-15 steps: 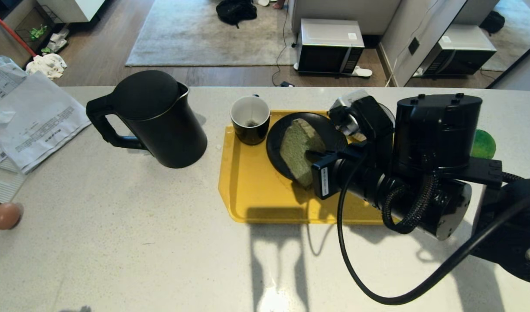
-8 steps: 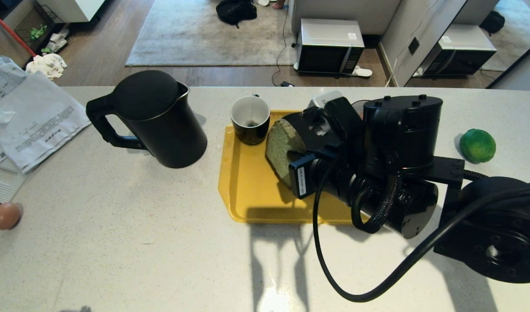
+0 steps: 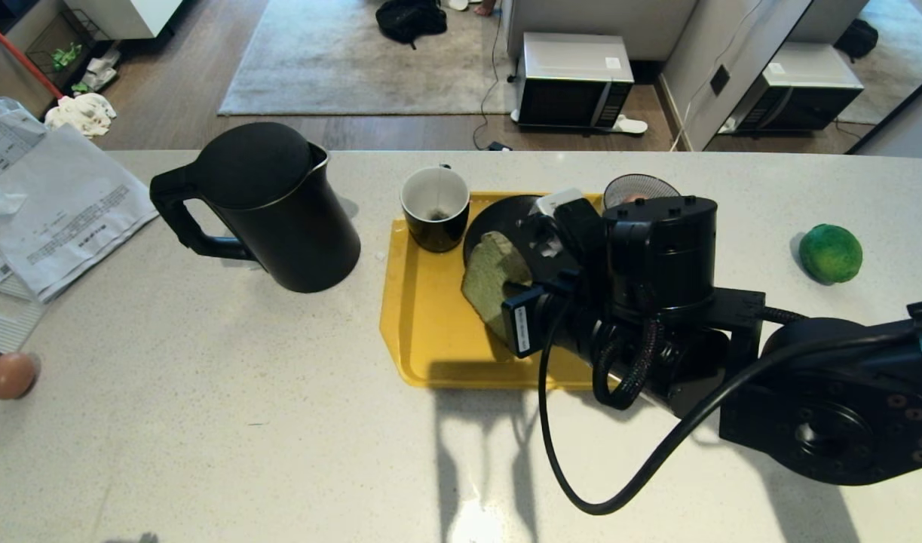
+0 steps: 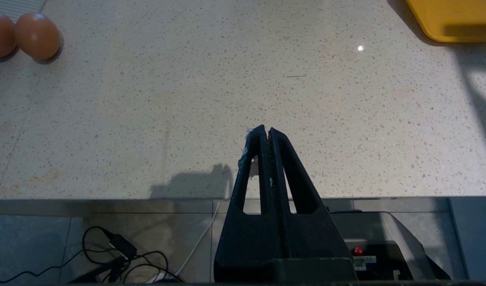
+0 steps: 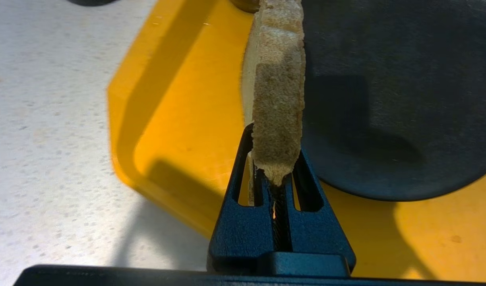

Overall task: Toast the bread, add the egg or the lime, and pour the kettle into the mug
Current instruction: Put the baked bread on a plate

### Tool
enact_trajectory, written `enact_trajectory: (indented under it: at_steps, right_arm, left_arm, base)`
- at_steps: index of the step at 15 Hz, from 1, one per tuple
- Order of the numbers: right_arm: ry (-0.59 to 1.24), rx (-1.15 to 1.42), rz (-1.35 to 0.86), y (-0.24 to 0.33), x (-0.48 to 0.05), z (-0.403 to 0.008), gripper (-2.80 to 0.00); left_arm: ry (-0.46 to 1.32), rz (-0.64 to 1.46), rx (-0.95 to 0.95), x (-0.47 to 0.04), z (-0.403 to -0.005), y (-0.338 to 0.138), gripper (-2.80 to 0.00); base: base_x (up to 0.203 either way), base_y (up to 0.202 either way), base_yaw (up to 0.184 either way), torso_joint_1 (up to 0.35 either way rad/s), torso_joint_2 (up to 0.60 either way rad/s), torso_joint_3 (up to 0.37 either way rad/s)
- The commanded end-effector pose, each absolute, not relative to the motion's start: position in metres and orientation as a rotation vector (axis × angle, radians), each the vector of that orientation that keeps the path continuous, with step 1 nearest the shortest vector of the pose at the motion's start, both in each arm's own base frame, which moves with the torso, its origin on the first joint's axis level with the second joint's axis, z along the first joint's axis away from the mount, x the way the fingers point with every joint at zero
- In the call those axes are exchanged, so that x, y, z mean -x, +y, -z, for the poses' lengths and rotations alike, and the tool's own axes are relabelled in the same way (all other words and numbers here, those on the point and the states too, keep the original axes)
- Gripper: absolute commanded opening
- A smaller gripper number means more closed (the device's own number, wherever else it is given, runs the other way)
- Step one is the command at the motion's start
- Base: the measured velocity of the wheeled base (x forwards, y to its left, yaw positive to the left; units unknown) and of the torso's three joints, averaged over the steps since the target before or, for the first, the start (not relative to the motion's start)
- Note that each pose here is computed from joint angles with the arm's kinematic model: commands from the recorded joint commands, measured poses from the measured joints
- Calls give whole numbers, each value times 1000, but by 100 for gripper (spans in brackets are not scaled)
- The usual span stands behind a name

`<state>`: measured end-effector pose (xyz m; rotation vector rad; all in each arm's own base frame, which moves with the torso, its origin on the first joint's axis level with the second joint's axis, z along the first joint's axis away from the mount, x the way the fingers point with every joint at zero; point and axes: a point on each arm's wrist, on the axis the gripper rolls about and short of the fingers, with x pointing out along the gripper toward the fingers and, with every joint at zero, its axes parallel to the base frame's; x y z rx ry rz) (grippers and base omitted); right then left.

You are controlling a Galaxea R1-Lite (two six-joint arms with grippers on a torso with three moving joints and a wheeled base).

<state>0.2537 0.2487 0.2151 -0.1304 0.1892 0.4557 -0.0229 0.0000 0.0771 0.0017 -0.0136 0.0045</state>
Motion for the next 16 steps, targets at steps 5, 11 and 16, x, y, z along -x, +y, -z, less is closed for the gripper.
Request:
enact_trajectory:
  at_steps: [5,11,16]
  right_arm:
    - [166,109,-369,227,-271,-224,-280]
    - [168,107,-375,223,-267,-232,-280]
    - [193,122,-365,226,-272,-221,-280]
  left_arm:
    - [-14,-6,-2,23,-77,0,-280]
    - [-14,-5,-2,23,-77,0,-280]
    - [-14,-6,-2,23,-77,0,-280]
  base:
    - [0,0,0,0,0,0]
    - [0,0,0,0,0,0]
    - [0,0,0,0,0,0]
